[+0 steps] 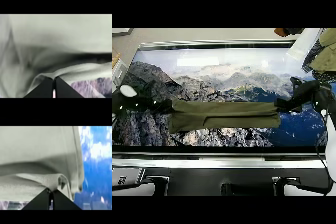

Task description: Fold the clothes and pants, and hang the long-sleeved shirts on hangers.

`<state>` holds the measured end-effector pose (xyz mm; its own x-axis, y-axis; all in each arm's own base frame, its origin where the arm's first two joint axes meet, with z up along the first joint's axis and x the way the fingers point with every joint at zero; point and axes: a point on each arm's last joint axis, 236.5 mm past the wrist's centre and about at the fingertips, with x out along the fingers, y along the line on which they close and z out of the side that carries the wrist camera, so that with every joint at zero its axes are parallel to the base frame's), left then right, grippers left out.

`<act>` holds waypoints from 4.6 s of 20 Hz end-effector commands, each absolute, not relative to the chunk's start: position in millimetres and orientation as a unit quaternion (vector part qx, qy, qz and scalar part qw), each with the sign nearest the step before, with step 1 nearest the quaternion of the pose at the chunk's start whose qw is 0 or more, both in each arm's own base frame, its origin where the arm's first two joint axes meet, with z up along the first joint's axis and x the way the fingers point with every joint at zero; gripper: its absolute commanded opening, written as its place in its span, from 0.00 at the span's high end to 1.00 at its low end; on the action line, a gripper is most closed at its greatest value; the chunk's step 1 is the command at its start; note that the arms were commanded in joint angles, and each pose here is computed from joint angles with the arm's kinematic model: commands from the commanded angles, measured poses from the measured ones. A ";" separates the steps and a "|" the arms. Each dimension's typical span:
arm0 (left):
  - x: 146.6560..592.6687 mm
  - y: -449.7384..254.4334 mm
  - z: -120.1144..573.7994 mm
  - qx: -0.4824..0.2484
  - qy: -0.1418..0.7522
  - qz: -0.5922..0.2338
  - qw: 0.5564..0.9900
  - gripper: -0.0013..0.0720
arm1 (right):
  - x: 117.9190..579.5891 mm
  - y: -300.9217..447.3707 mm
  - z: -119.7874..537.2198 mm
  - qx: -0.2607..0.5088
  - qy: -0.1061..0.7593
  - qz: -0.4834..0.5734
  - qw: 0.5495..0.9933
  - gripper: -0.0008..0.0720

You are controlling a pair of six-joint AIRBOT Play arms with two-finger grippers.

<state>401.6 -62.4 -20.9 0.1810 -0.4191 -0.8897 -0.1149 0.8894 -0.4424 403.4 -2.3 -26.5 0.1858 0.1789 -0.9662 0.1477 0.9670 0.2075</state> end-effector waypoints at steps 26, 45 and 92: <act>497.9 -76.3 -17.2 -0.189 0.614 -0.134 0.754 0.52 | 417.0 -48.1 -63.0 0.354 0.639 0.101 0.676 0.15; 490.6 -155.6 -4.5 -0.239 0.612 -0.212 0.723 0.96 | 424.5 5.7 -39.5 0.260 0.660 0.091 0.699 0.95; 425.1 -159.5 155.9 -0.154 0.565 -0.180 0.790 0.96 | 427.3 204.8 143.9 0.299 0.552 0.082 0.774 0.95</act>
